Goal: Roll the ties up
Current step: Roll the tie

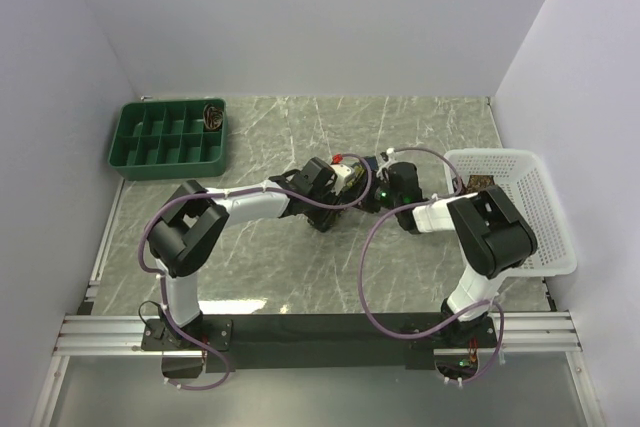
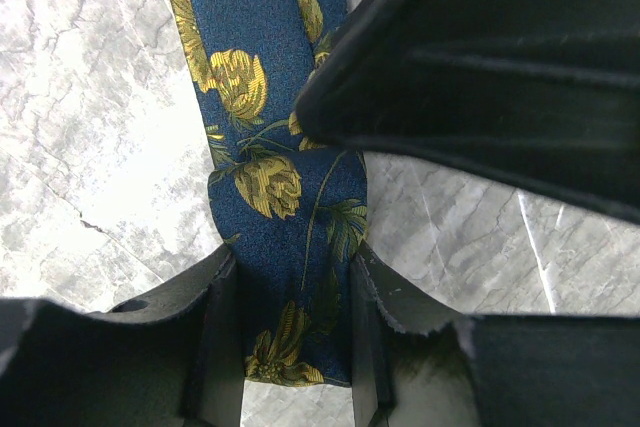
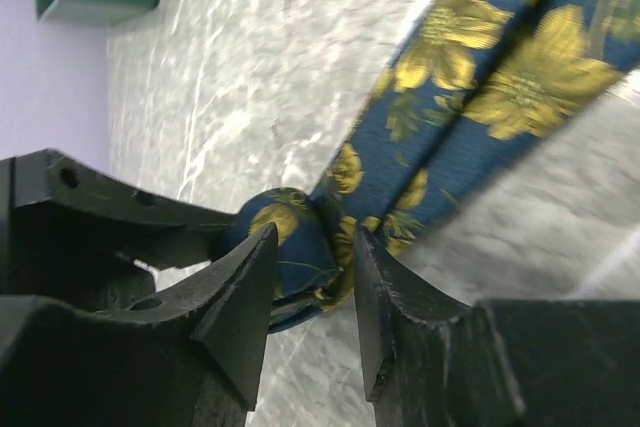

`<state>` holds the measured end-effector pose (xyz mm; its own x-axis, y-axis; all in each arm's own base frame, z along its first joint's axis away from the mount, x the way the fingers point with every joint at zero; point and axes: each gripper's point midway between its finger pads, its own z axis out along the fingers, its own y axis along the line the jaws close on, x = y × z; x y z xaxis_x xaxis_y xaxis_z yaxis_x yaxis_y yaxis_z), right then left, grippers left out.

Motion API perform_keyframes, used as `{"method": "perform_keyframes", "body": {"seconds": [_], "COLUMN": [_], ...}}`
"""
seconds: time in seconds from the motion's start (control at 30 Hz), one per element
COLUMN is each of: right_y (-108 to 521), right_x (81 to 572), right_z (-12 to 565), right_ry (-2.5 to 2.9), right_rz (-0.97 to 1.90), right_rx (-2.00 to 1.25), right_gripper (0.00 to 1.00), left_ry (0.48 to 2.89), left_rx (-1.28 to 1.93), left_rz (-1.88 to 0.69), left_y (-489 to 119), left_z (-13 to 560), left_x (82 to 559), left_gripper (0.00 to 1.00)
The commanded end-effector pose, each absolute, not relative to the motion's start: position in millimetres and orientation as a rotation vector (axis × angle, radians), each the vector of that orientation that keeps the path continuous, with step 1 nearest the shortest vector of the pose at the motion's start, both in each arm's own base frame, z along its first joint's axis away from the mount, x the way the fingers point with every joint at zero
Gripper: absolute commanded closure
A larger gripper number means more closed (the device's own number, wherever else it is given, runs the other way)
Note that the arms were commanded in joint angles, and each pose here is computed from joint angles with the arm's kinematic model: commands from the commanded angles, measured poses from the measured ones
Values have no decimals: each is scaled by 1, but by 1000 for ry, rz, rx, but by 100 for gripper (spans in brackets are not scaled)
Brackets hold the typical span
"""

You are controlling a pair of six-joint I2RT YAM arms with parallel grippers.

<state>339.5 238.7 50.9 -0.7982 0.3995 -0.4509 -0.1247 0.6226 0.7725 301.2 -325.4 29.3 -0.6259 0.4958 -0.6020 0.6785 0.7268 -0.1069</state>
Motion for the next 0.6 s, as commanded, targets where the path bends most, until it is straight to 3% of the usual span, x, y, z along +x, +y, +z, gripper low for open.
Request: {"method": "perform_keyframes", "body": {"seconds": [0.0,0.3,0.37,0.5,0.53,0.57], "right_y": [252,272,273,271,270,270], "right_x": [343,334,331,327,326,323], "right_z": [62,48,42,31,28,23], "right_ry": [2205,2244,2260,2288,2294,2309], "right_rz": [1196,1316,1330,1339,1343,1346], "right_rx": [52,-36,-39,-23,-18,-8], "right_gripper": [56,55,59,80,92,96], "left_ry": [2586,2585,2584,2560,2556,2553], "left_rx": [949,948,945,936,933,935], "left_rz": [-323,-318,-321,-341,-347,-347], "left_y": [-292,-292,-294,-297,-298,-298], "left_z": [-18,-18,-17,-13,-12,-12], "left_x": [268,269,269,272,272,272], "left_gripper": [66,65,64,61,61,60]}}
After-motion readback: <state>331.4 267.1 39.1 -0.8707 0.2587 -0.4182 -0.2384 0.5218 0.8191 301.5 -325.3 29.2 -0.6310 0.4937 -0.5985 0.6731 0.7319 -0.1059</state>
